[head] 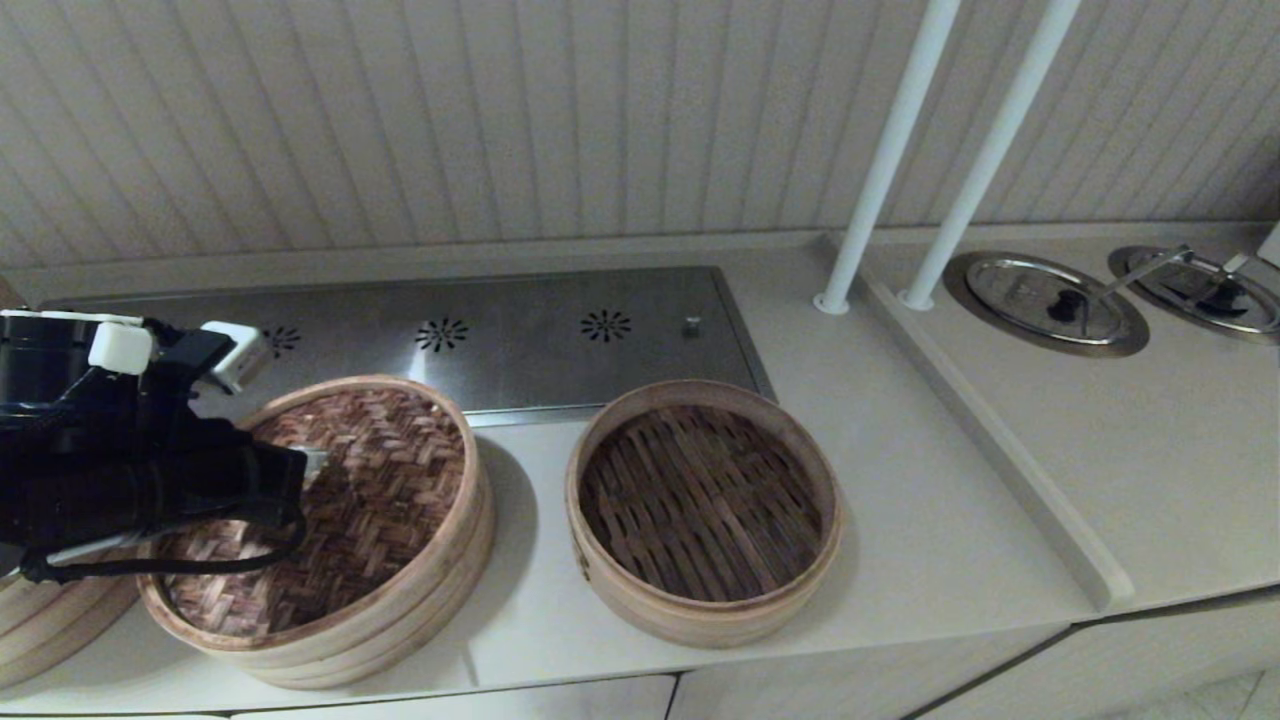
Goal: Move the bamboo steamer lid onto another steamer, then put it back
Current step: Pick up the steamer
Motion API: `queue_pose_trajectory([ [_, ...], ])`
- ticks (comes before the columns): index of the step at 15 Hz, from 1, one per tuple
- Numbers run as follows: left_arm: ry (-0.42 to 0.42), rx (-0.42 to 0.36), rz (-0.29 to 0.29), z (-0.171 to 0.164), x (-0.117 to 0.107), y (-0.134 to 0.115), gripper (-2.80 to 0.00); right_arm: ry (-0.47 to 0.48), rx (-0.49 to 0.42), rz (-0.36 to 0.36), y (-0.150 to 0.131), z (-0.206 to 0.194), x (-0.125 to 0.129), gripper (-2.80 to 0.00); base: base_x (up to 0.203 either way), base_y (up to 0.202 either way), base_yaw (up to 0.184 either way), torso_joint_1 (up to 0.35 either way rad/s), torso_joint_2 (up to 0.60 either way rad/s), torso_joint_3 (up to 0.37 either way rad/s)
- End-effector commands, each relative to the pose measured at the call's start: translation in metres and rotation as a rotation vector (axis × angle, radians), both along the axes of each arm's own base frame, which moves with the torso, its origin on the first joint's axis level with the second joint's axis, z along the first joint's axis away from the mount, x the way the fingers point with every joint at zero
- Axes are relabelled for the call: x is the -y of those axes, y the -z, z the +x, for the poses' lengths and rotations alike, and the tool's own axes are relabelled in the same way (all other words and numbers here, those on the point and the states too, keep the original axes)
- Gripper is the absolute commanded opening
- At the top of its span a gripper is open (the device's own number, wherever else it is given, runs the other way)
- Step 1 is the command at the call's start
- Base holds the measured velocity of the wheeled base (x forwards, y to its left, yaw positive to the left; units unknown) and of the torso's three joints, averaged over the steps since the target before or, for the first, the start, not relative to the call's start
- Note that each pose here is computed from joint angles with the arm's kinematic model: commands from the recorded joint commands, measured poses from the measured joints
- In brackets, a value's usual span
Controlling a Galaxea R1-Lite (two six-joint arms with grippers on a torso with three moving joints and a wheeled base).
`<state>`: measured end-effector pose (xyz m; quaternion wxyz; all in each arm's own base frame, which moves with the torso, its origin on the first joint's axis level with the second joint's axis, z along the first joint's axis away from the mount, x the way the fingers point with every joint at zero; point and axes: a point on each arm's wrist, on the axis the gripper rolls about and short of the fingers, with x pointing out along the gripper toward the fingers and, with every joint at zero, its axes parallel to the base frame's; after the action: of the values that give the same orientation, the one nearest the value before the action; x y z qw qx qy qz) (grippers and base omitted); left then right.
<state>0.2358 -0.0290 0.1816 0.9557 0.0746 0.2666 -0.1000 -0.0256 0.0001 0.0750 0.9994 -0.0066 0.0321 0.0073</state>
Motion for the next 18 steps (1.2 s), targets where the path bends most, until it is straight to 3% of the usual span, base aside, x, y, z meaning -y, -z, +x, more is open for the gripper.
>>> queue_pose_trajectory([
  [1,0.0,0.004,0.0,0.001,0.0,-0.001,-2.8,-0.001,-0.002,0.0,0.0,0.0,0.0,-2.8,0.0,0.0,0.0,0.0,0.0,0.0],
  [18,0.017,0.088,-0.01,-0.01,0.002,-0.025,-2.8,-0.001,-0.002,0.0,0.0,0.0,0.0,-2.8,0.0,0.0,0.0,0.0,0.0,0.0],
])
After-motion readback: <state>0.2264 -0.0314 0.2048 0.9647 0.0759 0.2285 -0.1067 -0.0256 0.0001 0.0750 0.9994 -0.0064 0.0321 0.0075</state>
